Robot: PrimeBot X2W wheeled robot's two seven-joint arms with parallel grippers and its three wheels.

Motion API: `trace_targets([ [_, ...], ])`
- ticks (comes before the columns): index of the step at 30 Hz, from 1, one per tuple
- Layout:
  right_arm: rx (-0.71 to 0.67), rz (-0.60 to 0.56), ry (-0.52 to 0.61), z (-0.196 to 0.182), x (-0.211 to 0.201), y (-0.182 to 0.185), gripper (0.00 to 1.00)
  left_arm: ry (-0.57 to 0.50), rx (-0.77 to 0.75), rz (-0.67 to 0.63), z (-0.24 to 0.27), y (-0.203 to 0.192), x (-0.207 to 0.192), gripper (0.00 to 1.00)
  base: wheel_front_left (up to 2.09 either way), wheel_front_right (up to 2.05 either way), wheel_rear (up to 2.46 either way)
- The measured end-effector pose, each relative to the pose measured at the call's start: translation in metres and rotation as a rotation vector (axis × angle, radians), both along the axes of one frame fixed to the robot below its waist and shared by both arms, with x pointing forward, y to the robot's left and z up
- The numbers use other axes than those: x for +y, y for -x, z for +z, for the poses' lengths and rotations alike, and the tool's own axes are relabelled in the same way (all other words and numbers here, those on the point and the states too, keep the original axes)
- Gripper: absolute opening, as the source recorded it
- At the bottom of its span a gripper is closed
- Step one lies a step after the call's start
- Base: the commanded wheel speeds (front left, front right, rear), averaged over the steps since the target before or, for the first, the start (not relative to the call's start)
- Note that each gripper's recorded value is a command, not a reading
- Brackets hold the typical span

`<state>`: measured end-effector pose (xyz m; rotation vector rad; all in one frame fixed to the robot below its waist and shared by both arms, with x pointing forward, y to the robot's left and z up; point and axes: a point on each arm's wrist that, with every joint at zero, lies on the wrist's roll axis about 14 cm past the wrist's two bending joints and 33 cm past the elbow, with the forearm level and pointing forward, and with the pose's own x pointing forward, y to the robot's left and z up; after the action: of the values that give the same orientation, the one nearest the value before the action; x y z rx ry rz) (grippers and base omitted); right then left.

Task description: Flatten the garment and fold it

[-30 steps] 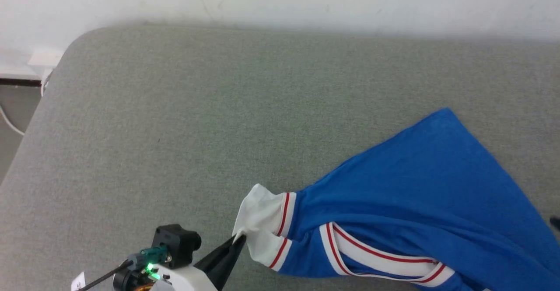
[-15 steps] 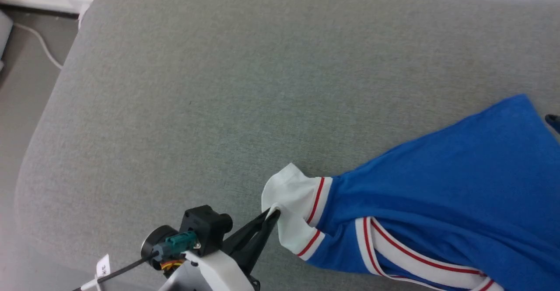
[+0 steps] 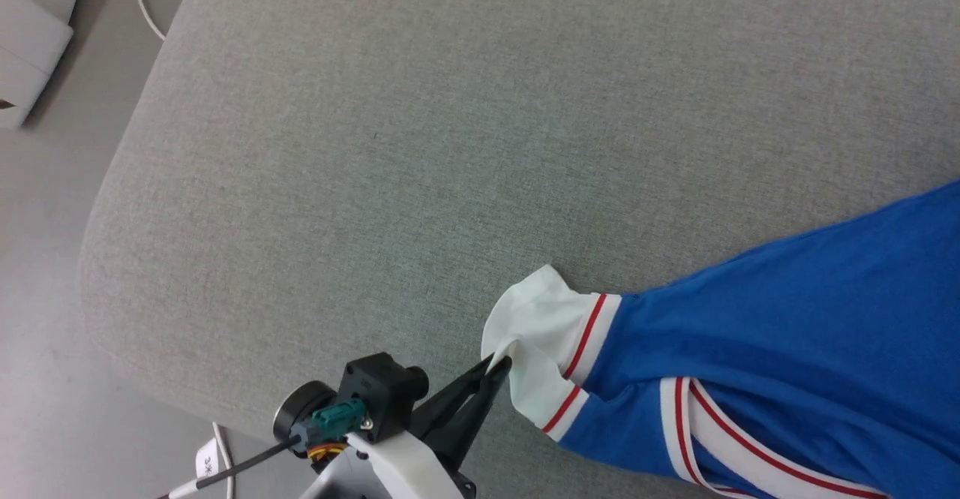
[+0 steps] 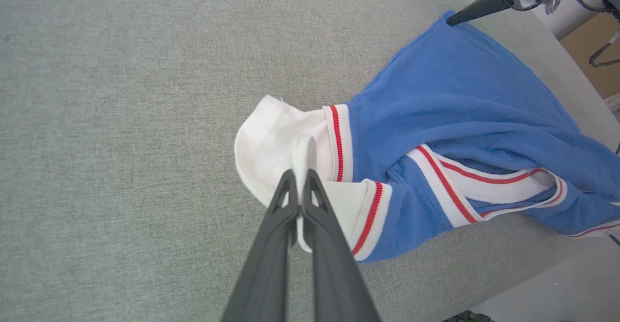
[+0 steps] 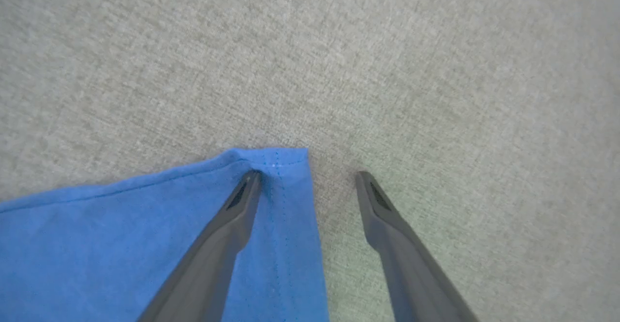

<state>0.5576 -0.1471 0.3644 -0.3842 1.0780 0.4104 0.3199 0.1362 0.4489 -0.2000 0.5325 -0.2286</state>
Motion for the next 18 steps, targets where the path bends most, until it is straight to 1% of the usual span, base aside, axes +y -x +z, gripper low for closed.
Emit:
trace_targets([
  [1,0.006,0.009,0.006,-0.003,0.001,0.000,1.00,0.000,0.003,0.002,-0.001,0.000,0.001,0.00,0.00,0.00,0.00],
  [2,0.016,0.016,0.007,-0.005,0.002,0.001,0.46,-0.002,0.007,0.005,-0.003,0.000,0.002,0.00,0.00,0.00,0.00],
  [3,0.027,0.022,0.004,-0.007,0.003,0.002,0.18,-0.004,0.010,0.008,-0.004,0.001,0.002,0.00,0.00,0.00,0.00],
  [4,0.036,0.028,0.006,-0.008,0.003,0.003,0.00,-0.005,0.014,0.009,-0.005,0.001,0.003,0.00,0.00,0.00,0.00],
  [8,0.051,0.051,-0.009,-0.008,0.008,0.007,0.00,-0.008,0.017,0.009,-0.007,0.000,0.004,0.00,0.00,0.00,0.00],
  [11,0.034,0.047,-0.022,-0.005,0.008,0.007,0.00,-0.011,0.006,0.005,-0.005,-0.002,0.004,0.00,0.00,0.00,0.00],
  [18,-0.087,0.032,-0.099,0.017,0.010,0.004,0.00,-0.012,-0.047,0.007,0.007,-0.005,0.009,0.00,0.00,0.00,0.00],
])
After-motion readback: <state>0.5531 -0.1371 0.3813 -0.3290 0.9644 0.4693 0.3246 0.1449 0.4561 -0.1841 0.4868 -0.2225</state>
